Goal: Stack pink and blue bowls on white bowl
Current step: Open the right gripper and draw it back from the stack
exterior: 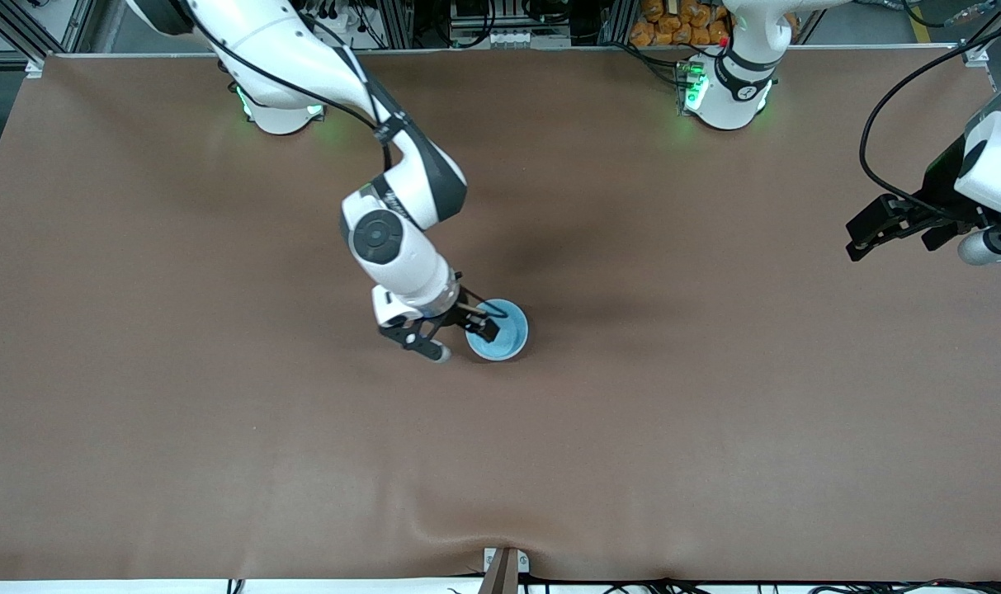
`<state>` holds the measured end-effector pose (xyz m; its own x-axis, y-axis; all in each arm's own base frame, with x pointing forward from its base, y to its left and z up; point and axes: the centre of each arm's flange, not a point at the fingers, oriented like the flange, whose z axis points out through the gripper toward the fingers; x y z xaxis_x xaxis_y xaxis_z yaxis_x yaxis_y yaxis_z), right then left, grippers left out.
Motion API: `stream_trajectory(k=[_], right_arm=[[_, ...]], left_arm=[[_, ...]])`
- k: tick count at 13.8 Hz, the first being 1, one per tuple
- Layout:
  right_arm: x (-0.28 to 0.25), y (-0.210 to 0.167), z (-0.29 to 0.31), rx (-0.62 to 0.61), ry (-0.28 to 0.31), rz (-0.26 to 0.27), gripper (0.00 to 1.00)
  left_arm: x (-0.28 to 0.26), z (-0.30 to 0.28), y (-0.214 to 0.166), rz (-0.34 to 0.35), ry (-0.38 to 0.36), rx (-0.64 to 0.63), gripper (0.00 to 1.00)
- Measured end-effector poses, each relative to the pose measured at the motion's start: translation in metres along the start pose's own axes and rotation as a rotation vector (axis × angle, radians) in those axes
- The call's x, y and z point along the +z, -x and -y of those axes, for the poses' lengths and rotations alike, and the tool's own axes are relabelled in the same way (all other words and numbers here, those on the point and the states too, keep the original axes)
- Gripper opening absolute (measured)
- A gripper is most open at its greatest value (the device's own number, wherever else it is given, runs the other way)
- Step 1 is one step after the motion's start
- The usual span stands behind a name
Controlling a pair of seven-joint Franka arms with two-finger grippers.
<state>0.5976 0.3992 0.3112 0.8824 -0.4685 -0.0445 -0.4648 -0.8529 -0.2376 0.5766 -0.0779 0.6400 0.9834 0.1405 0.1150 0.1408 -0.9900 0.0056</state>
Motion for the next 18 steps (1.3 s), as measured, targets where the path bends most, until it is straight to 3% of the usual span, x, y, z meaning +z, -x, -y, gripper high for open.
stream_trajectory(k=[2,6,9,12,18], right_arm=[[-0.047,-0.041,-0.024,-0.026,0.026,-0.003,1.00],[-0.125,-0.113,-0.098,-0.158,0.088,0.063,1.00],[-0.151,-0.133,-0.136,-0.248,0.132,0.089,1.00],[-0.181,-0.152,-0.186,-0.338,0.172,0.081,1.00],[-0.276,-0.154,-0.266,-0.339,0.189,0.090,1.00]], left_arm=[[0.000,0.000,0.000,0.000,0.000,0.000,1.00],[0.000,0.000,0.000,0.000,0.001,-0.001,1.00],[0.000,0.000,0.000,0.000,0.001,0.000,1.00],[0.000,0.000,0.000,0.000,0.001,0.000,1.00],[0.000,0.001,0.000,-0.001,0.001,-0.001,1.00]])
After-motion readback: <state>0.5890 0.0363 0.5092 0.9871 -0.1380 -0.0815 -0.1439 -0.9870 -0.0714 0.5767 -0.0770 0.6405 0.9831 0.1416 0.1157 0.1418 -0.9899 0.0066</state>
